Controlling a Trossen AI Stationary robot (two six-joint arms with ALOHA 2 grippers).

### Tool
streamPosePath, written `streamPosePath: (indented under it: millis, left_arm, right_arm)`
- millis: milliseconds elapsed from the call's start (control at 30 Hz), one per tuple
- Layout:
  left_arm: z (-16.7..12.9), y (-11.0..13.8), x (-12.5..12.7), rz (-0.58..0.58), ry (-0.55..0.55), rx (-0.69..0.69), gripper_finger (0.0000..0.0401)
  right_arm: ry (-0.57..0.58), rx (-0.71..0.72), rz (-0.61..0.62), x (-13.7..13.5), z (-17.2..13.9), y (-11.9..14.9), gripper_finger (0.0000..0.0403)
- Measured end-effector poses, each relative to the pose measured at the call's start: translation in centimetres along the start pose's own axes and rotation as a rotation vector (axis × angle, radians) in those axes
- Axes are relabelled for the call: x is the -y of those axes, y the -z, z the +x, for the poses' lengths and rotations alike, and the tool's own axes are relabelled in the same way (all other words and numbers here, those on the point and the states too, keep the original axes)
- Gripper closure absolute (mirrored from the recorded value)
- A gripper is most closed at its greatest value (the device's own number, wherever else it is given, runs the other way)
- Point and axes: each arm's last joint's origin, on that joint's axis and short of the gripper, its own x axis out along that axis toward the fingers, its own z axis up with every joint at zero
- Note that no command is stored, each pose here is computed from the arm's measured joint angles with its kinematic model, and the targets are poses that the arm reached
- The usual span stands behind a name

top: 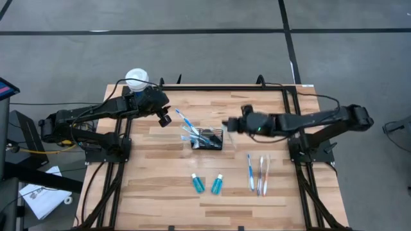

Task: Pick & Place toothbrushing station
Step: Put the green toothbrush into the mesh

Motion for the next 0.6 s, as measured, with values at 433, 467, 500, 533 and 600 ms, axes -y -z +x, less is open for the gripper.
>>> streamPosePath:
  millis: [433,467,500,533,600]
  left_arm:
    - [0.0,0.0,0.0,0.000,0.000,0.000,0.0284]
    - [0.0,0.0,0.0,0.000,0.000,-0.001,0.0284]
    - [0.0,0.0,0.0,0.000,0.000,-0.001,0.0284]
    - [0.0,0.0,0.0,-0.001,0.000,0.000,0.0284]
    - [0.0,0.0,-0.1,-0.003,-0.003,-0.002,0.0284]
  right_arm:
    - [-0.175,0.175,-0.130,-4.7,-0.6,-5.9,0.0403]
    - [-0.174,0.178,-0.135,-4.6,-0.4,-5.9,0.0403]
    - [-0.186,0.188,-0.133,-4.7,-0.1,-6.0,0.0403]
    - [-0.223,0.205,-0.127,-5.1,0.2,-6.0,0.0403]
    - [-0.285,0.211,-0.119,-5.6,0.7,-5.9,0.0403]
